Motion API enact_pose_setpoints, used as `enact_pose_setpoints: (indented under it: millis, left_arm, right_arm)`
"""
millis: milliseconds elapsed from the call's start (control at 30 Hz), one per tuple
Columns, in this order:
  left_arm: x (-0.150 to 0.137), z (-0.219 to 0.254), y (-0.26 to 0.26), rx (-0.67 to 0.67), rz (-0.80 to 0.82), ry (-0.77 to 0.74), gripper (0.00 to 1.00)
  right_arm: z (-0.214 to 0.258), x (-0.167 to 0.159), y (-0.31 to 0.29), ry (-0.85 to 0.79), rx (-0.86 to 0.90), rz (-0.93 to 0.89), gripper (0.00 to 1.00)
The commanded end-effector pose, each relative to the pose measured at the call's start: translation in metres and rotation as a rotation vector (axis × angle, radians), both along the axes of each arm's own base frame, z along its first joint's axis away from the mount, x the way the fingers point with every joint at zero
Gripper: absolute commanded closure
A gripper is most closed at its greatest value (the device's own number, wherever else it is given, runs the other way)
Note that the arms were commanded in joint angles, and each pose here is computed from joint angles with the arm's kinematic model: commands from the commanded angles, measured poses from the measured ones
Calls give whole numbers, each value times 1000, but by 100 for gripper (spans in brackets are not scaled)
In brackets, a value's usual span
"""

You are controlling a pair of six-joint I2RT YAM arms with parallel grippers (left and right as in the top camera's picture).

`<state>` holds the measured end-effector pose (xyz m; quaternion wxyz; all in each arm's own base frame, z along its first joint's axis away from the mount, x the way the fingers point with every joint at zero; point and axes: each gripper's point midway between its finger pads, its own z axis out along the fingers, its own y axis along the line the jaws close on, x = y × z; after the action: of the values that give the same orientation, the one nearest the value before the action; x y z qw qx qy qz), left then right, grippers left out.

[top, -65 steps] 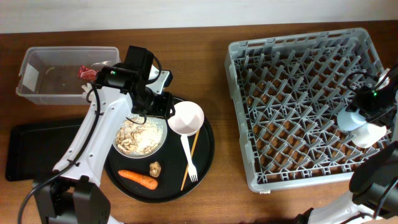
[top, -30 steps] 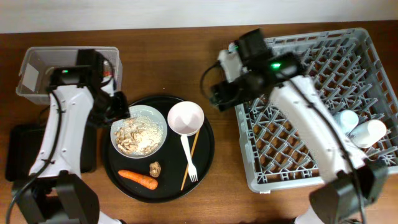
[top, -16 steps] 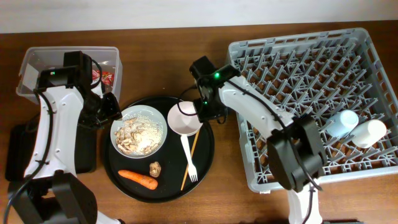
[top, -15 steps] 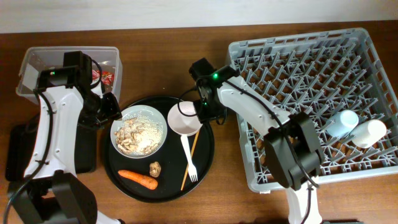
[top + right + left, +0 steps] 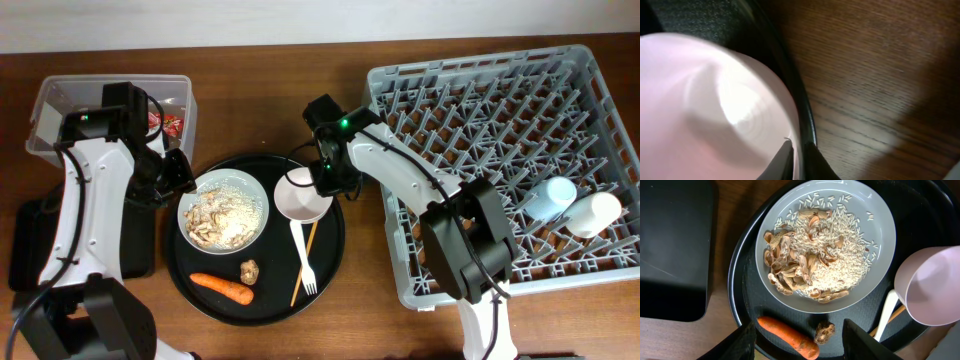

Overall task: Sort waste into correct bins and load items into the dishwasher rack
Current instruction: 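Reach the right gripper to the pink bowl and grasp its rim, then carry the pink bowl with the right gripper into the rack and release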

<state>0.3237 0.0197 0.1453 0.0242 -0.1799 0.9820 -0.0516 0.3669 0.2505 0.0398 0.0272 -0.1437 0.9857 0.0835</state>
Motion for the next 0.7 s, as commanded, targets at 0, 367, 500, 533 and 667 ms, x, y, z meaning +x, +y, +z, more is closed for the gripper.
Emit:
enact_pose_setpoints:
  millis: [0,367,500,533,667]
  left_arm:
    - [1,1,1,3,12,2,45]
    - [-2,0,1,2,9,13,41]
    - [-2,0,0,2,9,15,41]
    - [-2,0,0,2,9,16,41]
    - [-6,0,0,1,-6,27,40]
  right_arm:
    - [-1,-2,5,14,18,1,93]
    - [15,-1,2,-11,22,2,96]
    - [42,2,3,-62,52,1,96]
    - [48,3,2,-77,57,1,96]
    - [79,7,-15,-139,50,-30,96]
